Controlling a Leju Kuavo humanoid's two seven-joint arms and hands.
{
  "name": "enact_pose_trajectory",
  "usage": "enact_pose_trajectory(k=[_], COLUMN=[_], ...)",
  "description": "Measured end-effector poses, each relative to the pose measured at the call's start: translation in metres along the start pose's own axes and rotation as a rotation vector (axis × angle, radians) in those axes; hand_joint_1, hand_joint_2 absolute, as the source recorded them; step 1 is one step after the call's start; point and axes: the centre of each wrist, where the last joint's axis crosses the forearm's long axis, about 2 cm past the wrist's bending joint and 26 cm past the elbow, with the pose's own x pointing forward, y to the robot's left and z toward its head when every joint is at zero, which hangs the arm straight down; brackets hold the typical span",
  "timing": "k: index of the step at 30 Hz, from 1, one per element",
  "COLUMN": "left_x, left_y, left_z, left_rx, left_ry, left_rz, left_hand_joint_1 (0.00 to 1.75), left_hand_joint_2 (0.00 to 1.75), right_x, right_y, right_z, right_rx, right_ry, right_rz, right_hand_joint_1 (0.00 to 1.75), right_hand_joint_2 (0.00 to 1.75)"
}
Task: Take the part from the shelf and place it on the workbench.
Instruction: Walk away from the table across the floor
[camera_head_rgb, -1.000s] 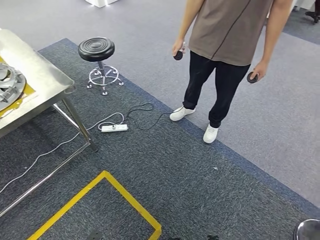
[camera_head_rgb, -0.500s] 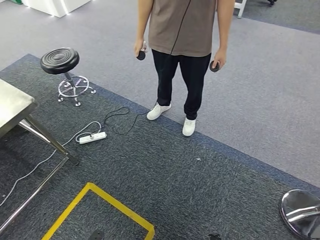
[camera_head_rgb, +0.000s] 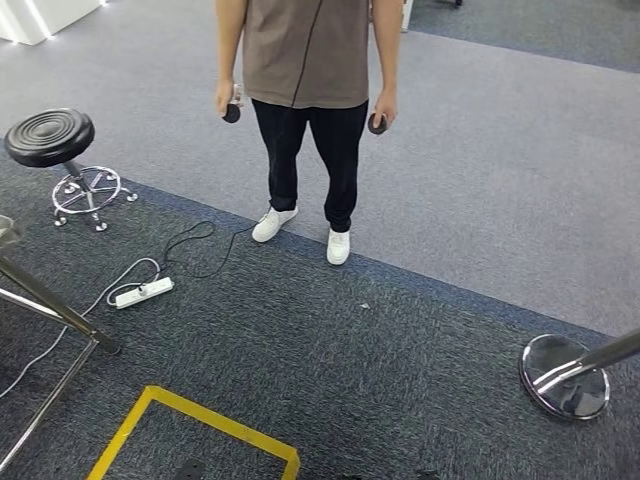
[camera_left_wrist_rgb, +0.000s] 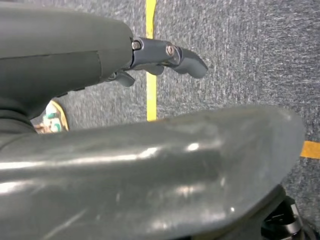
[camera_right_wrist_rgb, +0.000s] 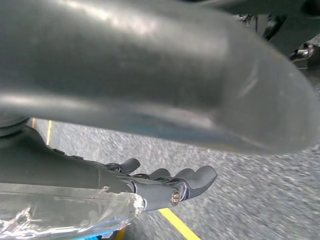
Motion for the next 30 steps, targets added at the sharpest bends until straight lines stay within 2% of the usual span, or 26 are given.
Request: enact_pose_trajectory(k=[30], left_x=[-0.0031], left_y=[-0.0017], left_z=[0.0007], left_rx=[0.0], left_ry=[0.007], left_rz=[0.004], left_hand_joint_1=[0.0], left_hand_joint_2=[0.0], right_x=[-0.0011], right_y=[0.0006], right_z=[0.0002], right_rx=[-0.001], right_ry=[0.009], right_rz=[0.002], right_hand_joint_1=[0.0], right_hand_joint_2=[0.0])
